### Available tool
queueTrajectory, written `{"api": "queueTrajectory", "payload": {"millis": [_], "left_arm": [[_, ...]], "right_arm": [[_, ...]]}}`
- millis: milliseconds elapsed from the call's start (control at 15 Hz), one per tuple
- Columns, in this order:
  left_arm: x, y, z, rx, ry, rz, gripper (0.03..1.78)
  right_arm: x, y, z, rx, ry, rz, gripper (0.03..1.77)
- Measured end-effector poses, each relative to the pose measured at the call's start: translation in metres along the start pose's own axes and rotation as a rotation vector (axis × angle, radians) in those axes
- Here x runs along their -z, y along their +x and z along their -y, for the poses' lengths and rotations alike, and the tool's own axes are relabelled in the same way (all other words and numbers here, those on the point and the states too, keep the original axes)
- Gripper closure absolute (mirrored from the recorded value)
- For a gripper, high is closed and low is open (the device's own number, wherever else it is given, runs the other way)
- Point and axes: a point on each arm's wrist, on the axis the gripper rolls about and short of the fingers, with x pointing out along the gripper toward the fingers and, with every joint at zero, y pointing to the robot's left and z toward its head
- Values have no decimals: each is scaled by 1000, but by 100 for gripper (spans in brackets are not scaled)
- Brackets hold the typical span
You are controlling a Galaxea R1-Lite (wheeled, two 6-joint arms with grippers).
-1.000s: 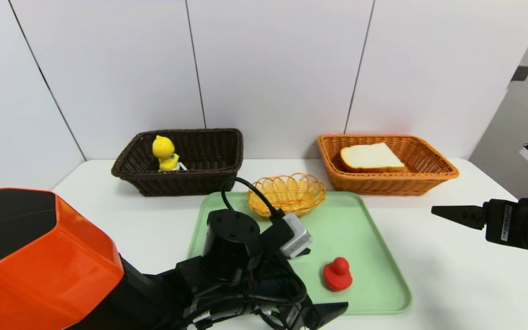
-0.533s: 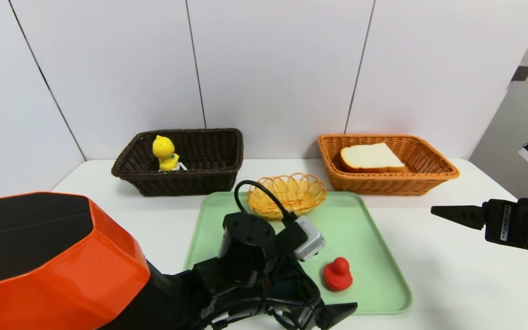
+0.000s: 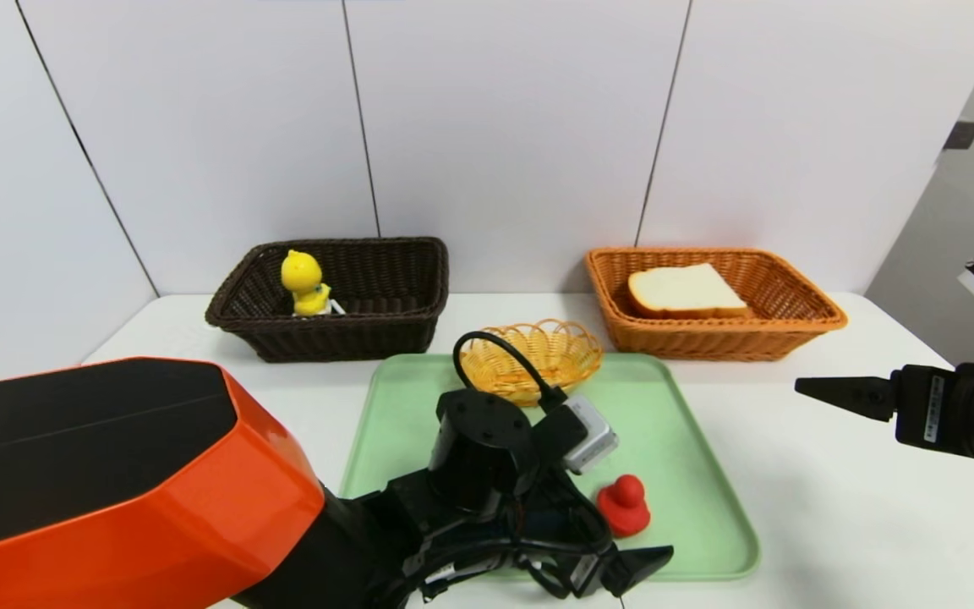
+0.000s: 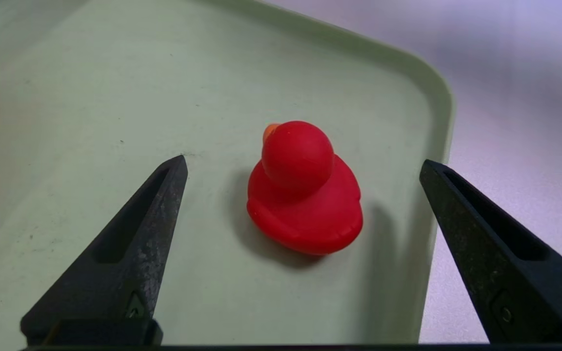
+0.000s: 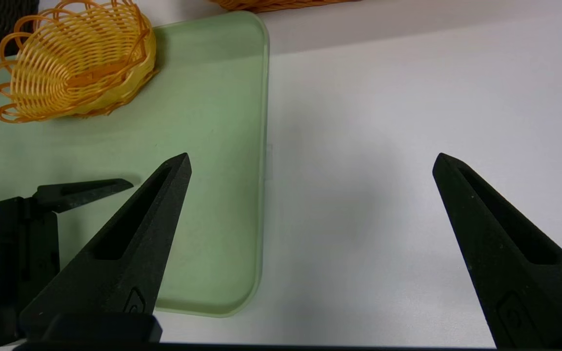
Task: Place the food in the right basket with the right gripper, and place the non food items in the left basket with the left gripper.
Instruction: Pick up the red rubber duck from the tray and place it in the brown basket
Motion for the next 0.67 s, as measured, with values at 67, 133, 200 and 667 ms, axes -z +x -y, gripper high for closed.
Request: {"api": "queueTrajectory", "payload": {"millis": [67, 133, 200, 667], "left_arm": [[2, 1, 0, 1, -2, -4, 12], [3, 2, 0, 0, -3, -7, 12], [4, 3, 0, 1, -4, -11, 12], [11, 8, -2, -20, -6, -27, 21]], "right_arm": [[0, 0, 0, 1, 1, 0, 9], [0, 0, 0, 0, 2, 1, 9], [0, 0, 0, 0, 1, 2, 9], [0, 0, 0, -1, -3, 1, 9]]}}
